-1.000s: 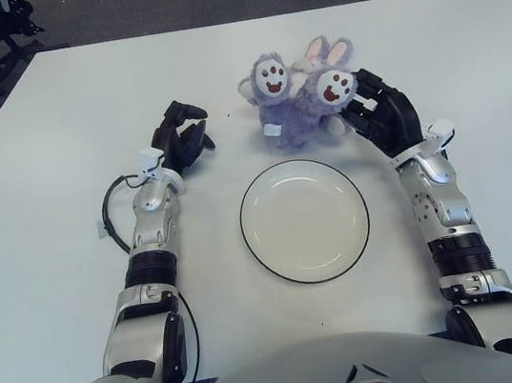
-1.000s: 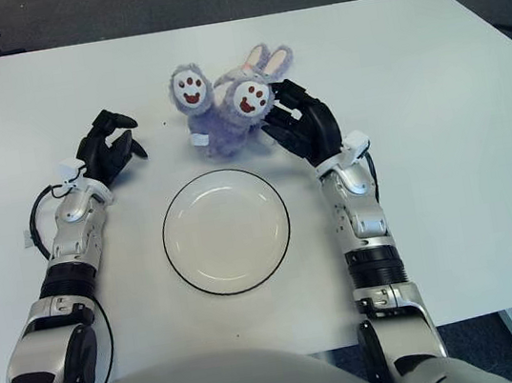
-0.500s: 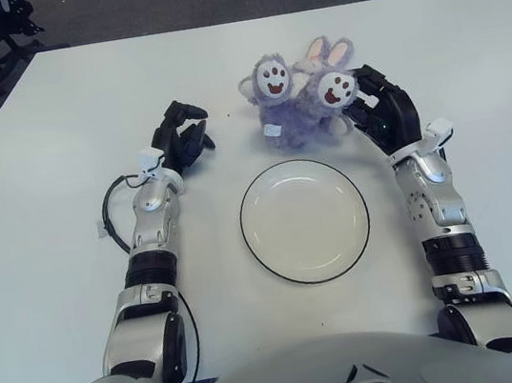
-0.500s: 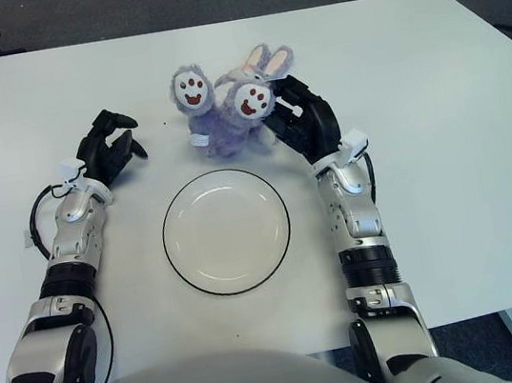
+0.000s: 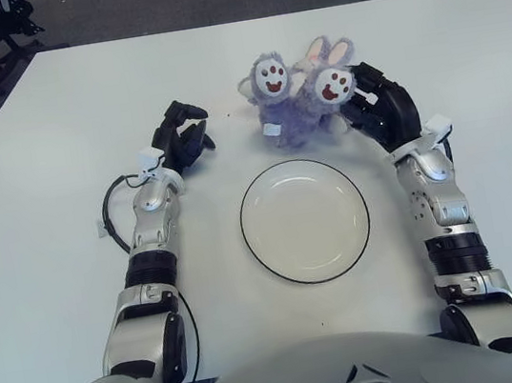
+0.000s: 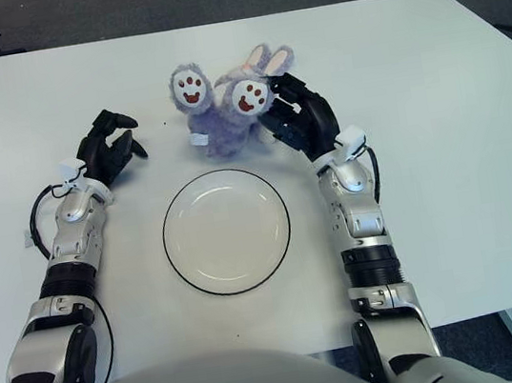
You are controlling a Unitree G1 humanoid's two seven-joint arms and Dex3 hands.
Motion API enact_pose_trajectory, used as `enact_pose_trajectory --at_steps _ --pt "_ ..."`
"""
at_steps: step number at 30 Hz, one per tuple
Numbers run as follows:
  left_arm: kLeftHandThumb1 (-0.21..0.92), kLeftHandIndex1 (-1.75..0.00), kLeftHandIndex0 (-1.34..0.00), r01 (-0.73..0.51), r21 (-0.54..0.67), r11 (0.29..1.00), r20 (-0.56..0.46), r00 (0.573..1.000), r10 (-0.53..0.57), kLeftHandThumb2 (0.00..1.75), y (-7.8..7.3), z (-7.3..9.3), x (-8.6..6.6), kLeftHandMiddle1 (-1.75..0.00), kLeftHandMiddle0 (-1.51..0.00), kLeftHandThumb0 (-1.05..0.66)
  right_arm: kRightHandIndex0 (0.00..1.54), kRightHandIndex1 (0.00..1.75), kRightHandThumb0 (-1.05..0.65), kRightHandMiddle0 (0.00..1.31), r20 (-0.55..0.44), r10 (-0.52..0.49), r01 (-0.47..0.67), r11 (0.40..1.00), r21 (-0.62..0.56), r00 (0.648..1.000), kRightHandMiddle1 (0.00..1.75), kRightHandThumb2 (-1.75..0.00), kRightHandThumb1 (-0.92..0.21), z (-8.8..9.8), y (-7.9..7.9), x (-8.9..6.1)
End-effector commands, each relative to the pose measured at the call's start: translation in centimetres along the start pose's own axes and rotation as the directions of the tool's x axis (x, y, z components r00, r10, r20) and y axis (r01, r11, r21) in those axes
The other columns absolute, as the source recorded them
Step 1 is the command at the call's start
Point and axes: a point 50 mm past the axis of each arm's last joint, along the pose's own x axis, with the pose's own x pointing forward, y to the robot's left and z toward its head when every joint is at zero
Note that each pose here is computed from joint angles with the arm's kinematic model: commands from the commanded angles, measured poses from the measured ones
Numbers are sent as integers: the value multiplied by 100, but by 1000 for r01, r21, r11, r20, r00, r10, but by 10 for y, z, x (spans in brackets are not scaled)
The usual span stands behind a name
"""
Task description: Put the doll into the plate.
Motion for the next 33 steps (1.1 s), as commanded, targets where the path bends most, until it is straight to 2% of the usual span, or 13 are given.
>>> enact_pose_trajectory --at_steps 1,9,16,20,24,33 --pt "92 -156 -39 -1 -2 1000 -97 995 1 34 1 -20 -11 -175 -73 -36 51 0 -31 47 2 29 -29 999 -44 1000 21 0 -73 0 0 -1" --pt "92 -156 -39 -1 -1 1000 -96 995 1 34 1 -20 -10 -175 -73 -36 39 0 -33 40 -9 99 -99 990 -96 995 14 0 -70 2 2 -1" --pt "92 -155 -39 -1 -2 1000 -96 995 1 34 1 -20 -11 -175 -73 -36 37 0 -41 39 -25 149 -150 986 -78 989 10 0 -67 3 2 0" --pt "92 -155 -39 0 -3 1000 -95 996 -1 34 1 -19 -11 -175 -73 -36 34 0 -44 37 -42 230 -231 973 -11 972 8 0 -66 6 4 0" --pt "92 -155 -40 1 -3 1000 -95 996 -1 34 1 -19 -11 -175 -73 -36 32 0 -46 35 -45 250 -251 968 2 967 6 0 -65 8 4 -1" --pt "92 -155 -40 2 -2 1000 -95 995 -3 33 1 -19 -11 -175 -73 -36 28 0 -50 35 -7 307 -307 952 1 952 3 0 -65 18 12 1"
